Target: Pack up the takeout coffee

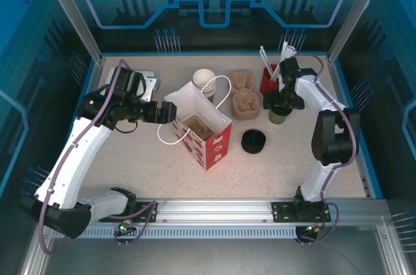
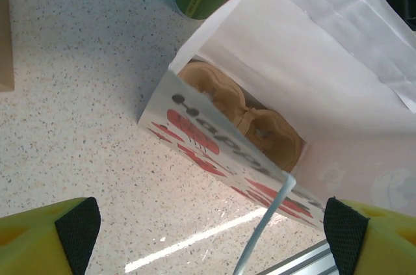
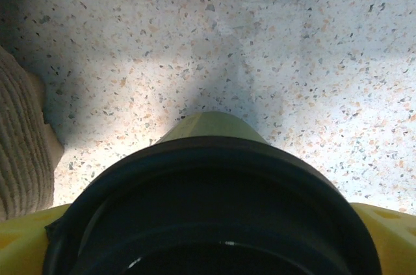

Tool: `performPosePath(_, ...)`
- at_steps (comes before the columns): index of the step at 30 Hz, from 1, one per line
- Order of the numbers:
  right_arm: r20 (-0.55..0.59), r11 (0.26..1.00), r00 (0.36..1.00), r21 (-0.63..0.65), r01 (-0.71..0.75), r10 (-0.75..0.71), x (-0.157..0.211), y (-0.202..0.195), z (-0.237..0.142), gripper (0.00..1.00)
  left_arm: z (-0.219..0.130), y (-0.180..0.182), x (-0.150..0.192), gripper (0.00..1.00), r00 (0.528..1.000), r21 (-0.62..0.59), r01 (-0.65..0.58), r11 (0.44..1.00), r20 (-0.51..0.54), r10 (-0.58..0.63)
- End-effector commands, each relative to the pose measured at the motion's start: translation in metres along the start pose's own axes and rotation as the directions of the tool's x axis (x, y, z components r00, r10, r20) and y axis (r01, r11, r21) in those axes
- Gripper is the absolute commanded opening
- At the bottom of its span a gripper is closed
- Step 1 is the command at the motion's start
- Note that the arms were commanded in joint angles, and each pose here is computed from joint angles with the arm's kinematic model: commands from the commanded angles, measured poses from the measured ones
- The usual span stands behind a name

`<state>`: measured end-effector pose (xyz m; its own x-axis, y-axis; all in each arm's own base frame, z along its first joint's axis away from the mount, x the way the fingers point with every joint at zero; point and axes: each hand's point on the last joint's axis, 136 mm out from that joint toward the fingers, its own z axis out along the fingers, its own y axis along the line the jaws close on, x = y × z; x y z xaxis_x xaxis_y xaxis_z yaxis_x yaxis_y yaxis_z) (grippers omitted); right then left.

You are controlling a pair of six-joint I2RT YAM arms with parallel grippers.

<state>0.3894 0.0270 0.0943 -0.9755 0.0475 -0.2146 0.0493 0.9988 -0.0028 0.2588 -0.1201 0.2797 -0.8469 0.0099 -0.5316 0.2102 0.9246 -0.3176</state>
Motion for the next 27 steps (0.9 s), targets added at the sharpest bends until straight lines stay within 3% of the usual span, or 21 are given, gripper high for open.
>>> performPosePath(1,-0.009,1.000,1.000,0.007,-0.002,0.002,-0.004,-0.007,-0.003,1.00,-0.007,-0.003,-0.001,0.93,0.998,0.025,0.035,0.999,0.042,-0.036)
performPosePath(16,-0.013,1.000,1.000,0.007,-0.006,0.006,0.001,-0.009,-0.007,0.90,-0.012,-0.002,0.001,0.94,0.998,0.019,0.026,0.999,0.055,-0.027)
performPosePath(27,0.018,1.000,1.000,0.000,0.006,-0.006,0.017,-0.010,-0.045,0.87,-0.015,-0.002,-0.002,0.95,0.996,0.019,0.028,0.999,0.079,-0.030)
